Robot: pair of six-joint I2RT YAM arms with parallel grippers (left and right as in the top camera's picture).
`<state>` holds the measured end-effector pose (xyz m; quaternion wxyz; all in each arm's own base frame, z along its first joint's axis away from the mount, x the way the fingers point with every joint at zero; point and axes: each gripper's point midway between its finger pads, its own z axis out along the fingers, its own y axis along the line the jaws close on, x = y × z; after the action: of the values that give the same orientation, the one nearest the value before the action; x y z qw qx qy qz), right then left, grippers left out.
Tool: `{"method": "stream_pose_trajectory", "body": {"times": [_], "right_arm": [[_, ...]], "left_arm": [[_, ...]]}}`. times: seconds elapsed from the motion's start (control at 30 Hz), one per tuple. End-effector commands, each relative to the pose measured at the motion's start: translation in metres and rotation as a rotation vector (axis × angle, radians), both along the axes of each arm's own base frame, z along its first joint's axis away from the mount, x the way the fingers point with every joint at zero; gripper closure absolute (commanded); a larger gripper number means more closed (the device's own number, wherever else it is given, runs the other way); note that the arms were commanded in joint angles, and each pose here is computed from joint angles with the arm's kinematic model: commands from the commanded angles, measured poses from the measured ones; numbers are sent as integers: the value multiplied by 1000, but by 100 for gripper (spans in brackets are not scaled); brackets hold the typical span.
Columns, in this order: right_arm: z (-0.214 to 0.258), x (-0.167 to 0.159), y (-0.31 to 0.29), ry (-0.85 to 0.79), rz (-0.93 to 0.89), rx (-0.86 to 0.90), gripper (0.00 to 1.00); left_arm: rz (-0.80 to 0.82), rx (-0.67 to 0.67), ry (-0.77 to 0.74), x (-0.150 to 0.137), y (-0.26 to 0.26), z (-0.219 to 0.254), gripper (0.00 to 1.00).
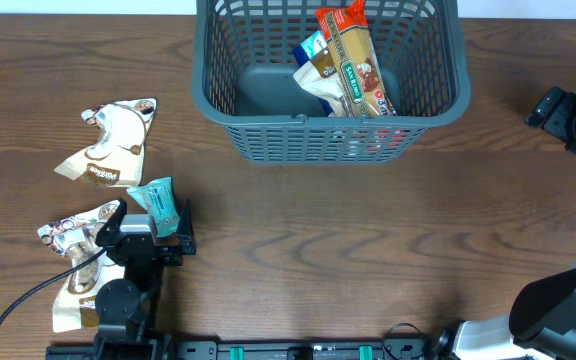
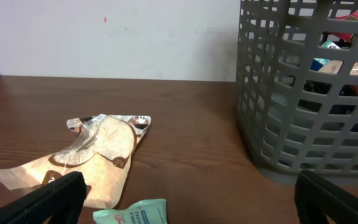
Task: Pack container
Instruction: 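Open the right gripper and withdraw it to the right, then move the left gripper down over the white rice bag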
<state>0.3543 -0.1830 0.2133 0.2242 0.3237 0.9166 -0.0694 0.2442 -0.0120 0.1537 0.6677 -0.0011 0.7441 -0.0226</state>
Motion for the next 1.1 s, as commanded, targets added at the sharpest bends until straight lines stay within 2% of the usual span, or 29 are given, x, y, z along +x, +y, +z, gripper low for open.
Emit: {"method": "stream_pose_trajectory", "body": {"times": [0.0,0.67,0.83,0.93,1.07], "right_arm": [[0,-2,2,-1,-8,11,1],[-1,-5,3,12,-8,18,1],[-1,-5,3,12,-8,18,1],[-1,-5,3,12,-8,18,1],[-1,-5,3,12,-8,18,1]], "left_arm": [[5,4,51,-1,1,-18,1],[9,2,26,0,1,-10,1],[59,-2,-60,-6,10,37,1],[139,15,-39,-14,25,60,1],[155,155,17,-17,31,95,1]]}}
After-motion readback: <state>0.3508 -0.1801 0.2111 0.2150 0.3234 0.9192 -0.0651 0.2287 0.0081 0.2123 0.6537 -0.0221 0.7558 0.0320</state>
